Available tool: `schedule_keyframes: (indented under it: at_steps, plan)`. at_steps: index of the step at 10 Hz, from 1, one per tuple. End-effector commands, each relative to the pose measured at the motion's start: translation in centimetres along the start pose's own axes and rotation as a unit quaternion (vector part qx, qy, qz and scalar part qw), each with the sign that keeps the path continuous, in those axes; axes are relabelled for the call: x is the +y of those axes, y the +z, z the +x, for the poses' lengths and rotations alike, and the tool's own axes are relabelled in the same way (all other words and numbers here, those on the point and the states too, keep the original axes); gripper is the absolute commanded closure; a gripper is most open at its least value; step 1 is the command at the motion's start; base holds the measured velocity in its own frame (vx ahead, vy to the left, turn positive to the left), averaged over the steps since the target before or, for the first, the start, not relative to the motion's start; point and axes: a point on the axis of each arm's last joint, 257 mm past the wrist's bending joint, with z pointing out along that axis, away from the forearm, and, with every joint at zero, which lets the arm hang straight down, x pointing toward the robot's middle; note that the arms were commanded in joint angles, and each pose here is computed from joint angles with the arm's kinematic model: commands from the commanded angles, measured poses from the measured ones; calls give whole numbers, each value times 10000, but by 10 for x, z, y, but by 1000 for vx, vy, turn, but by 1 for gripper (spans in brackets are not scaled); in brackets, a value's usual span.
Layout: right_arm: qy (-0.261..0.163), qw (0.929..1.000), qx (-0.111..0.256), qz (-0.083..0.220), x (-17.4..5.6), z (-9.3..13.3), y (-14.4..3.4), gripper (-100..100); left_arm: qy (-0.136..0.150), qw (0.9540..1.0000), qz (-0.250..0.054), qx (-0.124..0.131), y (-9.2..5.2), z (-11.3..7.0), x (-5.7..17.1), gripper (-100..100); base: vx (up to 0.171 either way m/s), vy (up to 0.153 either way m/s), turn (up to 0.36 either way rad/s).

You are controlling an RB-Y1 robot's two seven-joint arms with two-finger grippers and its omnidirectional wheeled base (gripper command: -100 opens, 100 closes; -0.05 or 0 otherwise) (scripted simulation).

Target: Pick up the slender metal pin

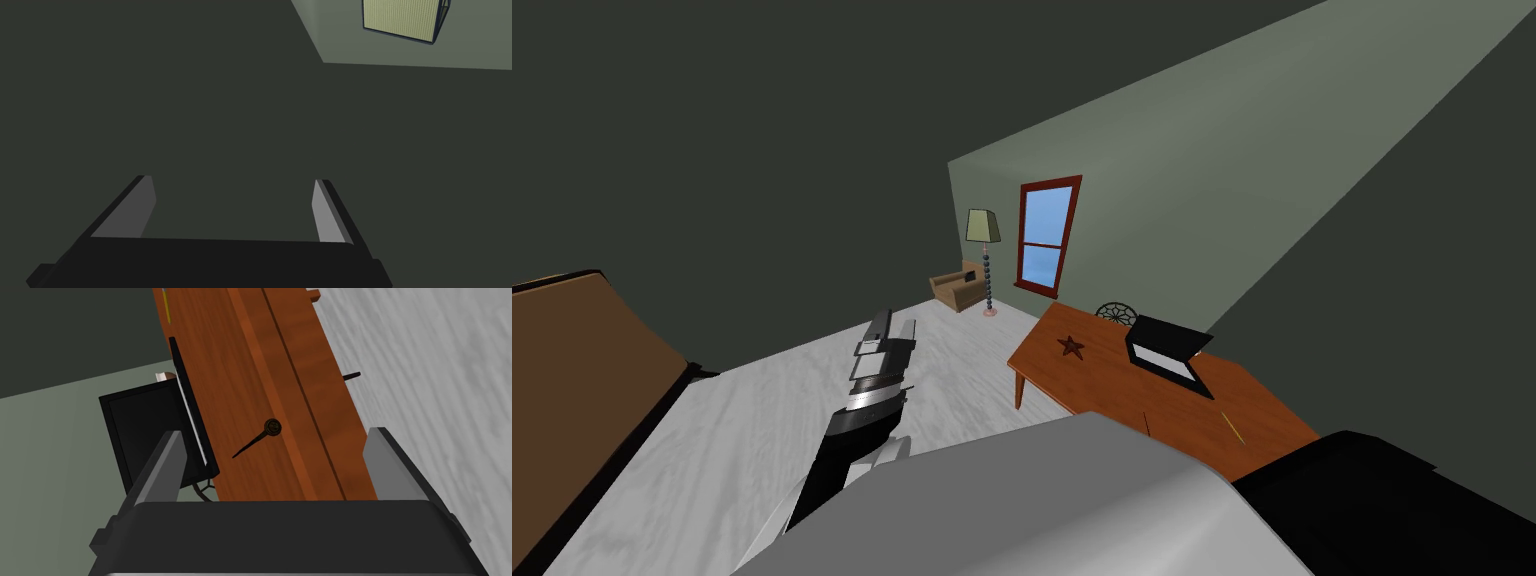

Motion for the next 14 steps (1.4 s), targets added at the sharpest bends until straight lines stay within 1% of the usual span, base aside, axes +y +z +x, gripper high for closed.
schedule_keyframes:
  at_steps: [1,3,4,5,9,10,11,13,14]
  plan:
    - [7,10000,33,-1,7,9,-9,-100,0,10000,0,0,0,0,0,0,24,-82,38]
    - [17,10000,67,-1,16,21,-21,-100,2,10000,-1,1,0,0,0,0,54,-170,50]
    - [-3,10000,53,-9,15,17,-18,-100,2,10000,-1,1,0,0,0,0,17,-76,17]
    - [12,10000,56,-1,15,18,-19,100,1,10000,-1,0,0,0,0,0,4,-15,1]
    - [6,10000,64,-27,17,19,-20,100,0,10000,0,0,0,0,0,0,0,0,0]
    - [6,10000,64,-28,17,19,-20,0,0,10000,0,0,0,0,0,0,0,0,0]
    - [11,10000,48,-1,11,14,-14,100,0,10000,0,0,0,0,0,0,-26,56,-25]
    - [0,10000,0,0,0,0,0,100,-1,10000,0,-1,0,0,0,0,-40,159,-54]
    - [15,10000,16,10,2,4,-6,100,-2,10000,1,-1,0,0,0,0,-17,83,-18]
